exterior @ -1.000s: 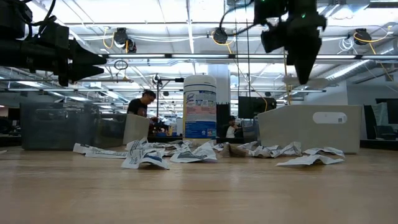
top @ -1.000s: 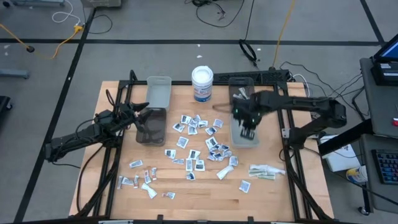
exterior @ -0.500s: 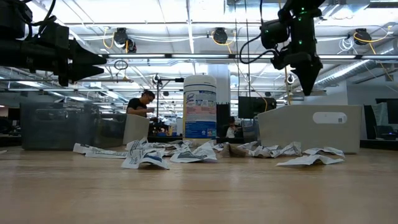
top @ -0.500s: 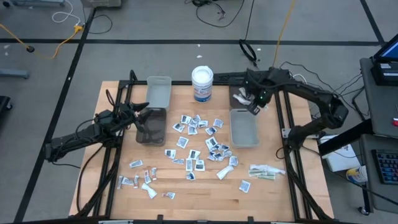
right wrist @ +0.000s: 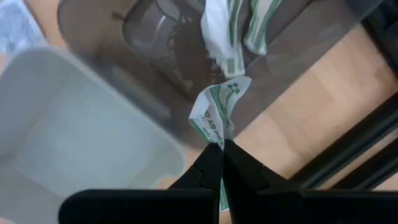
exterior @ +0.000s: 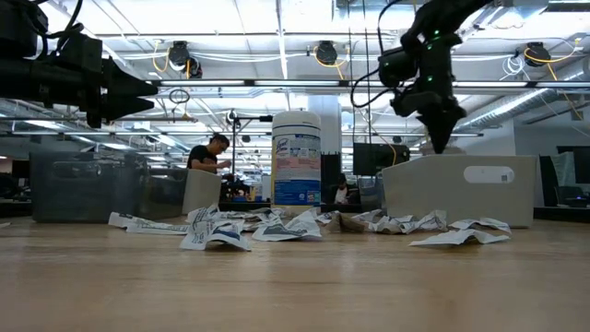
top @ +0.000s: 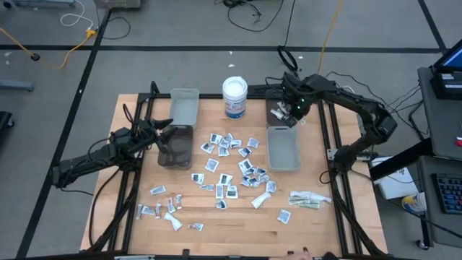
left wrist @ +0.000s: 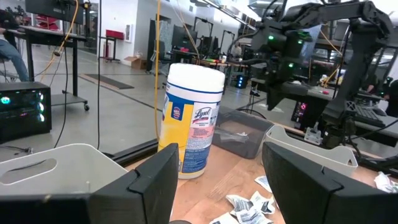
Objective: Pick & Place First Aid Supplies
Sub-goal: Put the green bandage into the right black bin
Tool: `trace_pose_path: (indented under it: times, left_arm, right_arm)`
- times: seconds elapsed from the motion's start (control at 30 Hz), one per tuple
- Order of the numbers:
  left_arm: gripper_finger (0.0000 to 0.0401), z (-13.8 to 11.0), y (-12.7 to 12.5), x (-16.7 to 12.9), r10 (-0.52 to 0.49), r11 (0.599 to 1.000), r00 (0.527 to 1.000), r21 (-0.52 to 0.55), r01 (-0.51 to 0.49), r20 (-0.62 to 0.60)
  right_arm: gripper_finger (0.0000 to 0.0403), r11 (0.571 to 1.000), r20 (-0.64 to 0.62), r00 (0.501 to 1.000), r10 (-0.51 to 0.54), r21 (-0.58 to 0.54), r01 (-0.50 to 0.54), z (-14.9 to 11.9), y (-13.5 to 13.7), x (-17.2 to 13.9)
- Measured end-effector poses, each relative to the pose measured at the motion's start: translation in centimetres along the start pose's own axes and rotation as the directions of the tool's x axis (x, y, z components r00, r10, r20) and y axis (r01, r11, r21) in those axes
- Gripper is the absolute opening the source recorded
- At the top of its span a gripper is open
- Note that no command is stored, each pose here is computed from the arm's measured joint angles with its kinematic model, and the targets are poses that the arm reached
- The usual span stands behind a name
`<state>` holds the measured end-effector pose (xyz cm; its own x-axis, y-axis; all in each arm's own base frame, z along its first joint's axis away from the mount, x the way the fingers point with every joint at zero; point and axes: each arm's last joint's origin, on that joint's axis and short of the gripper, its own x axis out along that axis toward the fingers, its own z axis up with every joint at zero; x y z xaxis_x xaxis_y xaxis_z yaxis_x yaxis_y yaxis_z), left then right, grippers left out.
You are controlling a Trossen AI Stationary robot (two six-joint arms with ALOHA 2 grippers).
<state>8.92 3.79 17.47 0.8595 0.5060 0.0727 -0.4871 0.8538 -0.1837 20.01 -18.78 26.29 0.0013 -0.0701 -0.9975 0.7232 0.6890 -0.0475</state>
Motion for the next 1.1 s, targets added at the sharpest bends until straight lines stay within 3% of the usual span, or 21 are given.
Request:
trace_pose_path:
  times: [0.37, 0.57, 1.1]
  left_arm:
    - [0.0237, 0.0, 0.0, 0.0, 0.000, 1.000, 1.000, 0.000, 0.000, 0.000]
    - [0.0237, 0.0, 0.0, 0.0, 0.000, 1.000, 1.000, 0.000, 0.000, 0.000]
    - [0.0237, 0.0, 0.0, 0.0, 0.000, 1.000, 1.000, 0.000, 0.000, 0.000]
  right_arm:
    - [0.0000, 0.999, 0.021, 1.000, -0.003, 0.040, 0.003, 5.7, -1.9, -0.8]
    - [0.0000, 0.999, 0.020, 1.000, -0.006, 0.051, 0.005, 7.1, -2.6, -0.6]
    - [0.0000, 0.999, 0.001, 1.000, -0.004, 0.038, 0.004, 6.7, -2.6, 7.5]
